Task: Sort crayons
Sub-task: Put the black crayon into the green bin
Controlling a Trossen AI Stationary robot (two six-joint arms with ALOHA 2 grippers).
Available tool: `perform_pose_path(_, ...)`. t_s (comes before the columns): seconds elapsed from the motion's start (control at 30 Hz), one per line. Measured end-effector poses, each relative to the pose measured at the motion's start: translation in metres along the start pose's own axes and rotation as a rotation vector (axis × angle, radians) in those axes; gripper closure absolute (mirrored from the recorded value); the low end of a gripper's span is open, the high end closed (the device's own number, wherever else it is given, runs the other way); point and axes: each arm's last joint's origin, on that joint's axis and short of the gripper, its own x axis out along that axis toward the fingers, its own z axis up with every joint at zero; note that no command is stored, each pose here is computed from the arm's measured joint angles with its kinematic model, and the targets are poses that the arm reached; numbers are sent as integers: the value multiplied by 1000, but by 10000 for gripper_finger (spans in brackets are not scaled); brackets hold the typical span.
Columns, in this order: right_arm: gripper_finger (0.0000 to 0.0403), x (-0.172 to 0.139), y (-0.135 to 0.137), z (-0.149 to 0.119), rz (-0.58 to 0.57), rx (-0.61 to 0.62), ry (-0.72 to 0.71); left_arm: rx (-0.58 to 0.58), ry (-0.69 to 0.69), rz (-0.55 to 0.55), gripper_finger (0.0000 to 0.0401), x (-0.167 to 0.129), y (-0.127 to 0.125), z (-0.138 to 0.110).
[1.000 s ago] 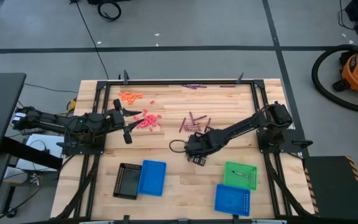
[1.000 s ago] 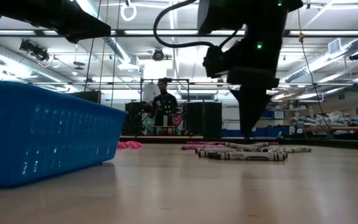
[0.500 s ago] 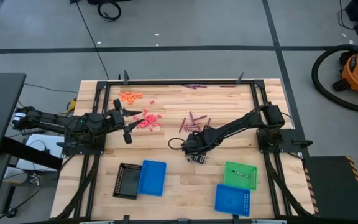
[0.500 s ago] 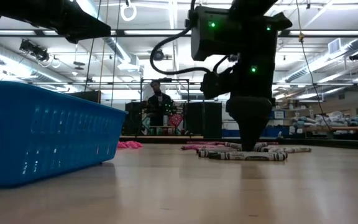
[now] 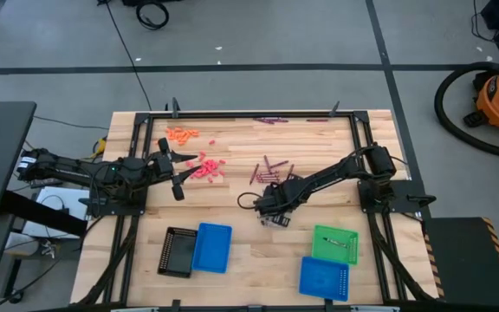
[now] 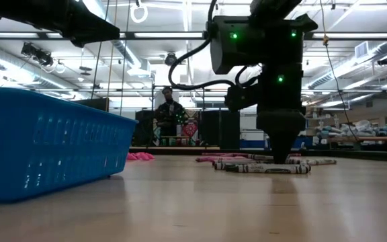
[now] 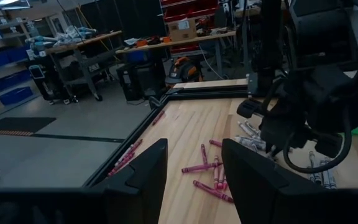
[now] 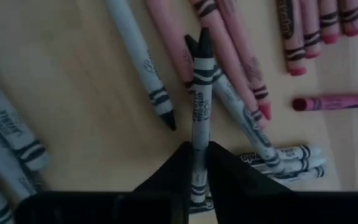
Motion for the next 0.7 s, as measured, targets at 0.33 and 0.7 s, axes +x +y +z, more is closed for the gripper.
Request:
perform_pose_path(0.33,360,-14,-5,-2,-56,6,-62,0,0,0,237,0,0,0)
perform_pose_path(0.7,359,-94,-4,-38,-8,-29,-320,-27,0,-1,237,0,0,0)
